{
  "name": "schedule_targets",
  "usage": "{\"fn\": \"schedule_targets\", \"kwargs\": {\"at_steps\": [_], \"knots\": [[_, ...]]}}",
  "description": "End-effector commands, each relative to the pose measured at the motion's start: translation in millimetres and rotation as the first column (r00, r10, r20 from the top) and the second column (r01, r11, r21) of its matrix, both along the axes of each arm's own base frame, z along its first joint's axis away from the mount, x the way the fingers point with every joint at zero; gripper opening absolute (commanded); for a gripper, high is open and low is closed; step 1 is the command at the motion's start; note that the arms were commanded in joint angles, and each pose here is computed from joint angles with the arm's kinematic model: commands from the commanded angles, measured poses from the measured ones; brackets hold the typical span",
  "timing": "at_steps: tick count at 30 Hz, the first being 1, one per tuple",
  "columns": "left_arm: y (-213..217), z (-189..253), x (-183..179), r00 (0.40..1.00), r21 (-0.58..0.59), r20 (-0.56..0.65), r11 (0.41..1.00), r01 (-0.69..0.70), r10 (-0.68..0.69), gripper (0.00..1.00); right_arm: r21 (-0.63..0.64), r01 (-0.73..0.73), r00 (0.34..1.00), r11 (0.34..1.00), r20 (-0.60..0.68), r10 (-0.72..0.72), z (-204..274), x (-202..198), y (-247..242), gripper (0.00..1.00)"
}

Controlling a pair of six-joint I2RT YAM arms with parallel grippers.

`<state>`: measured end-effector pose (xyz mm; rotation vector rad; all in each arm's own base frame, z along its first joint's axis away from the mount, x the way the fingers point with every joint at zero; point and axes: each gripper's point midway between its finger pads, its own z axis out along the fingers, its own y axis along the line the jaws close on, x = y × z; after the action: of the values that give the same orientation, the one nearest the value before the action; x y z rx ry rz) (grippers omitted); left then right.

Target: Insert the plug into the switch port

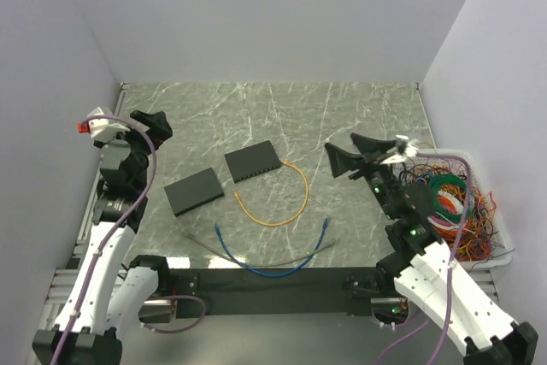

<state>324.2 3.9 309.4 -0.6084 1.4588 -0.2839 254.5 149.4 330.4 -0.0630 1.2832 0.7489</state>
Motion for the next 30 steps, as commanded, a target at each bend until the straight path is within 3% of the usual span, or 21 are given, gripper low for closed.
{"fn": "schedule_targets", "kwargs": {"at_steps": [1, 4, 6, 9, 12, 13, 18, 22, 30], "knots": [[-13.1, 40.4, -19.5, 0.997, -0.040, 0.039, 0.996, 0.075, -0.074, 0.99, -0.091, -0.117, 0.986, 0.989, -0.133, 0.104, -22.0, -1.6, 31.6, 1.00], [-25.0, 44.8, -31.9, 0.989, -0.049, 0.023, 0.988, 0.145, -0.144, 0.99, -0.264, -0.094, 0.977, 0.960, -0.210, 0.038, -33.2, -6.1, 49.7, 1.00], [-28.5, 36.5, -39.7, 0.987, -0.084, 0.012, 0.983, 0.160, -0.160, 0.99, -0.326, -0.043, 0.975, 0.944, -0.220, -0.031, -29.1, -9.0, 60.8, 1.00], [-40.2, 33.3, -47.1, 0.971, -0.040, 0.029, 0.971, 0.237, -0.236, 0.99, -0.393, 0.014, 0.961, 0.919, -0.248, -0.121, -39.5, -9.9, 66.4, 1.00], [-36.3, 31.0, -53.9, 0.974, -0.010, -0.008, 0.974, 0.224, -0.224, 0.99, -0.348, -0.023, 0.942, 0.937, -0.322, -0.096, -55.8, -10.0, 77.4, 1.00], [-32.3, 30.0, -55.2, 0.978, 0.015, -0.028, 0.978, 0.209, -0.208, 0.99, -0.333, -0.124, 0.941, 0.935, -0.339, 0.004, -58.5, -17.7, 92.1, 1.00], [-0.6, 9.9, -62.2, 0.981, 0.088, -0.186, 0.994, 0.063, -0.045, 0.98, -0.335, -0.222, 0.915, 0.916, -0.396, 0.077, -91.0, -21.3, 115.2, 1.00], [-2.5, -7.4, -63.5, 0.976, 0.121, -0.206, 0.989, 0.090, -0.064, 0.96, -0.382, -0.277, 0.888, 0.882, -0.452, 0.083, -112.1, -14.7, 138.1, 0.96], [-10.3, -14.6, -55.7, 0.968, 0.135, -0.223, 0.980, 0.144, -0.112, 0.92, -0.386, -0.416, 0.813, 0.824, -0.563, 0.147, -162.4, -6.1, 194.9, 0.74]]}}
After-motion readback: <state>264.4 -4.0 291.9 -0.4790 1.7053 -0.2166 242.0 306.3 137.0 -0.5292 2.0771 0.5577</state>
